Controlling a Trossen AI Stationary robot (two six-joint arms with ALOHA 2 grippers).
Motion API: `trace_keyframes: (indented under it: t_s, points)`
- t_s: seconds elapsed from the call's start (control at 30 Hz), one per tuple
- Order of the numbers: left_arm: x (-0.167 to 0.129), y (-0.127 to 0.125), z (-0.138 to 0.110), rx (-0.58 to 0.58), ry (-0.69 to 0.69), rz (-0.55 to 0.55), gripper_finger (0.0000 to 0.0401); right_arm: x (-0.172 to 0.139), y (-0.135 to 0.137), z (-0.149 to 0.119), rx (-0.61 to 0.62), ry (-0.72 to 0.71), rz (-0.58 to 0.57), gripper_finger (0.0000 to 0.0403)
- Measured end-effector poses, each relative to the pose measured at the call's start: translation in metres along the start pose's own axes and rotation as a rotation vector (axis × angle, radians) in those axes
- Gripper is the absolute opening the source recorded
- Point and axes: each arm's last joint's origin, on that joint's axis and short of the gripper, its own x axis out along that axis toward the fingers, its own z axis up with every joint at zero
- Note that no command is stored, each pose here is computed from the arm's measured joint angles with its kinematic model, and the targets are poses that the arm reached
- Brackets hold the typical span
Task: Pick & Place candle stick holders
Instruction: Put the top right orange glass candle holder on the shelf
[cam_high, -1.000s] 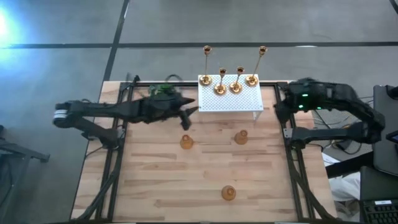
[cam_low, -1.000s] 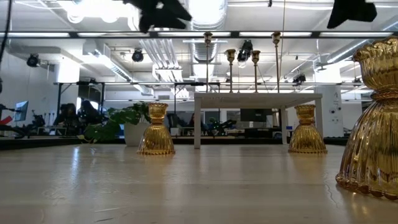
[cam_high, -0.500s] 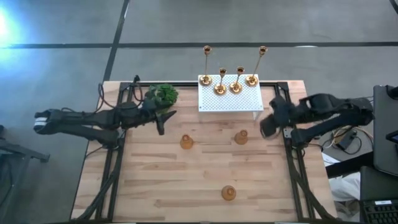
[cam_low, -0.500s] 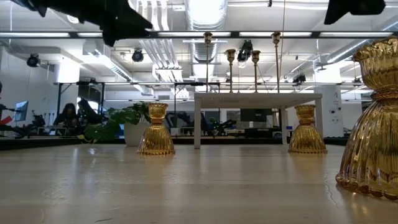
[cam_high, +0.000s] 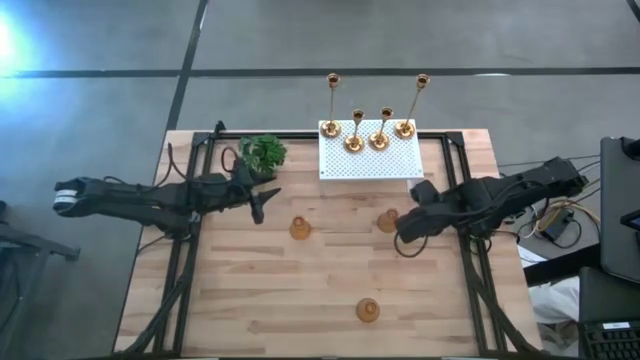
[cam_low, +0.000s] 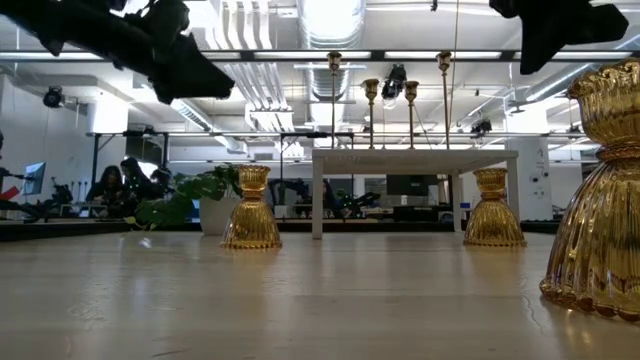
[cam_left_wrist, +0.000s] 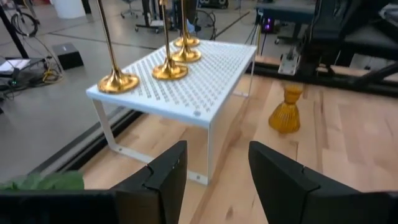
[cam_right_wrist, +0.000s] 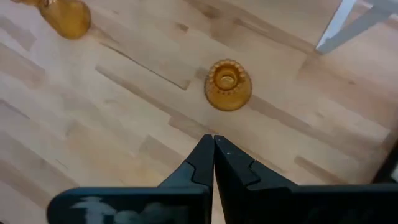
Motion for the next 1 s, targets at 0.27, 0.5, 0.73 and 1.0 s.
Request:
trace_keyframes:
  t_s: [0.27,0.5,0.73,1.0]
  points:
    - [0.001,0.002,-0.025,0.025,0.067,0.006,0.0177,0.014,-0.004,0.004,0.183,-0.017,0.026,0.0009]
    - [0.001,0.004,-0.050,0.040,0.126,0.007,0.0177,0.034,-0.008,0.006,0.237,-0.013,0.003,0.0058]
    - [-0.006,-0.005,-0.073,0.227,-0.116,-0.495,0.0177,0.054,-0.014,0.008,0.253,-0.015,-0.010,0.0129]
    - [-0.014,0.001,-0.104,0.126,-0.097,-0.519,0.0177,0.071,-0.018,0.011,0.290,0.015,-0.001,0.0160]
